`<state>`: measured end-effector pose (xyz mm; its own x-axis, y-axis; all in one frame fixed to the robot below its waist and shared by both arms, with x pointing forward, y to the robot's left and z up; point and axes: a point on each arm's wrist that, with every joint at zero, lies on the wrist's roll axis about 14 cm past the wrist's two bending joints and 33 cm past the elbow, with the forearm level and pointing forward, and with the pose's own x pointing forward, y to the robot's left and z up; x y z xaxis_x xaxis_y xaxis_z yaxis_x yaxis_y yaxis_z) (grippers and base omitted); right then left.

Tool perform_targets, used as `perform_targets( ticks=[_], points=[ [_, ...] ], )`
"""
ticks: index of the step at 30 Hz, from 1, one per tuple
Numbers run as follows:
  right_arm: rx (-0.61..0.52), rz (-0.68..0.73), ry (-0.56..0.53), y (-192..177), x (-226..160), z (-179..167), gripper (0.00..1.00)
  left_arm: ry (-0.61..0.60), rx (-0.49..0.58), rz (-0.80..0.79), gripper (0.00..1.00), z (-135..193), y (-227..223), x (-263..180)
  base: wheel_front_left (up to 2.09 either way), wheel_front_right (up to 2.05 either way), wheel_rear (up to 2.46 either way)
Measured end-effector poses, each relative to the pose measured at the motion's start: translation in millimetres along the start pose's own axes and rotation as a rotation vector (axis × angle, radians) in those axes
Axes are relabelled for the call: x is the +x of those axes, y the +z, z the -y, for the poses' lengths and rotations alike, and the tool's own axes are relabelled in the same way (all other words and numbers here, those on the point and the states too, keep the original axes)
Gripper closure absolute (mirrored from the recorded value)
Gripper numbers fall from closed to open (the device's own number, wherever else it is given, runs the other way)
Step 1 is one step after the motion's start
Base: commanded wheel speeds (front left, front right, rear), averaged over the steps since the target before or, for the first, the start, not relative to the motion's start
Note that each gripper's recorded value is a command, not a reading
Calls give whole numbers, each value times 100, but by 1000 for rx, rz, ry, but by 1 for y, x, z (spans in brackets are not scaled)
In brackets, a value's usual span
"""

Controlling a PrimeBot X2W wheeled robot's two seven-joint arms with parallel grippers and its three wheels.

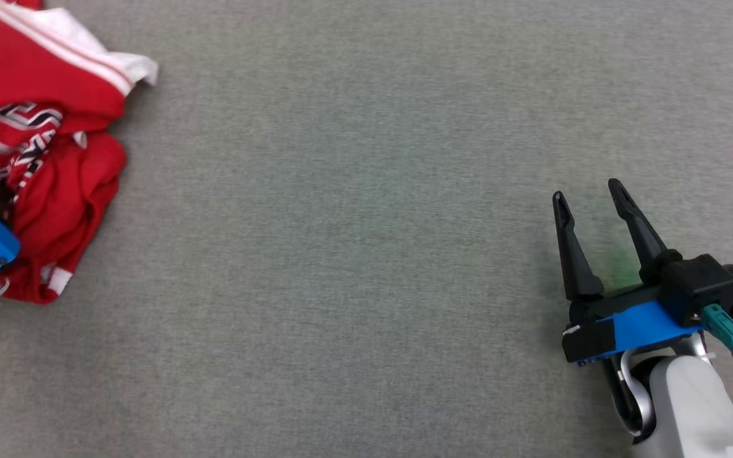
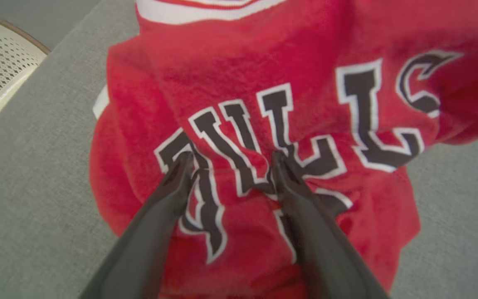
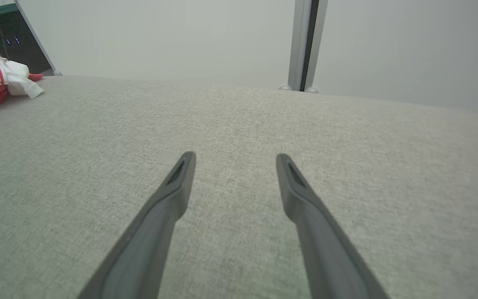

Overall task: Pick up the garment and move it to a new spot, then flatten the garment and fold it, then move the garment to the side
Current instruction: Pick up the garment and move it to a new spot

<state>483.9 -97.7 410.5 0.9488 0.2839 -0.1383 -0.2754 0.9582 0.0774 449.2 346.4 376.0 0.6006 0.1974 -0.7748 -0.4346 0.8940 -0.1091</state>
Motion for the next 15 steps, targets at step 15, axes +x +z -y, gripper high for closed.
perform_targets(
  ticks=[15],
  points=[
    [8, 121, -35, 53, -34, 3, 0, -113, 128, 433, 100, 14, 128, -120, 0, 0, 0]
  ],
)
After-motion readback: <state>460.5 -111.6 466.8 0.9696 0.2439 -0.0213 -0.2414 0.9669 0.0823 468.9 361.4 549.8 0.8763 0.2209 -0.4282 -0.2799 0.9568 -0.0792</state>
